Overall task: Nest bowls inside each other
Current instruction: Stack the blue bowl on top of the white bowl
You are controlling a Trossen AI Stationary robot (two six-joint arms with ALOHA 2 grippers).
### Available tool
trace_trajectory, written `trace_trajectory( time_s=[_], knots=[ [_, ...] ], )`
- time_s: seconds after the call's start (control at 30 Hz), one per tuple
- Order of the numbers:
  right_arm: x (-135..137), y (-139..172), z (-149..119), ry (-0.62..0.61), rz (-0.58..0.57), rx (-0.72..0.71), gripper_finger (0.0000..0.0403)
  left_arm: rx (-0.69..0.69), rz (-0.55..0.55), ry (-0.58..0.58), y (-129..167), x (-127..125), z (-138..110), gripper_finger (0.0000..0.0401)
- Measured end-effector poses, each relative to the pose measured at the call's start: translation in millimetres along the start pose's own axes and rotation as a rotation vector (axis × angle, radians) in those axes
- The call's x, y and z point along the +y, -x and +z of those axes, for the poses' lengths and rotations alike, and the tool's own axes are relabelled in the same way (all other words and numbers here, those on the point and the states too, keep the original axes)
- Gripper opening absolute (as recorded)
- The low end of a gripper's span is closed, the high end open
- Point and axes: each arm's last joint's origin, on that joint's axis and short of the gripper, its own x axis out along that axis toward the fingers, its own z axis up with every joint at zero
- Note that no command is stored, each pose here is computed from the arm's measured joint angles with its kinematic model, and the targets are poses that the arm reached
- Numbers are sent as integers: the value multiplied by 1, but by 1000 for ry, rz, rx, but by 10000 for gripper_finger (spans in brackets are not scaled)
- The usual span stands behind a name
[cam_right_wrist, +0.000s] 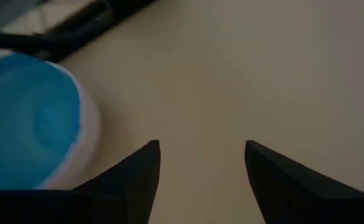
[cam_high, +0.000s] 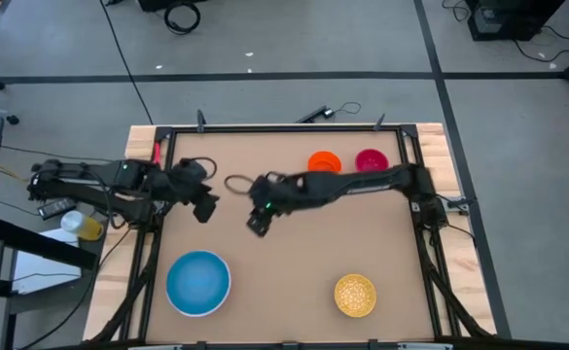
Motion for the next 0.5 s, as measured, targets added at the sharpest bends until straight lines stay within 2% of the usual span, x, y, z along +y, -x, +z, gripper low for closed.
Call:
trace_trajectory(
  time_s=[0.17,0.33,0.5],
  knots=[
    [-29,51,8,44,-72,66,229,108,9,16,-15,-3,-28,198],
    [-64,94,7,54,-264,126,220,199,8,11,-27,-5,-60,198],
    [-93,130,8,22,-345,156,219,222,16,21,-34,-5,-76,198]
  ],
)
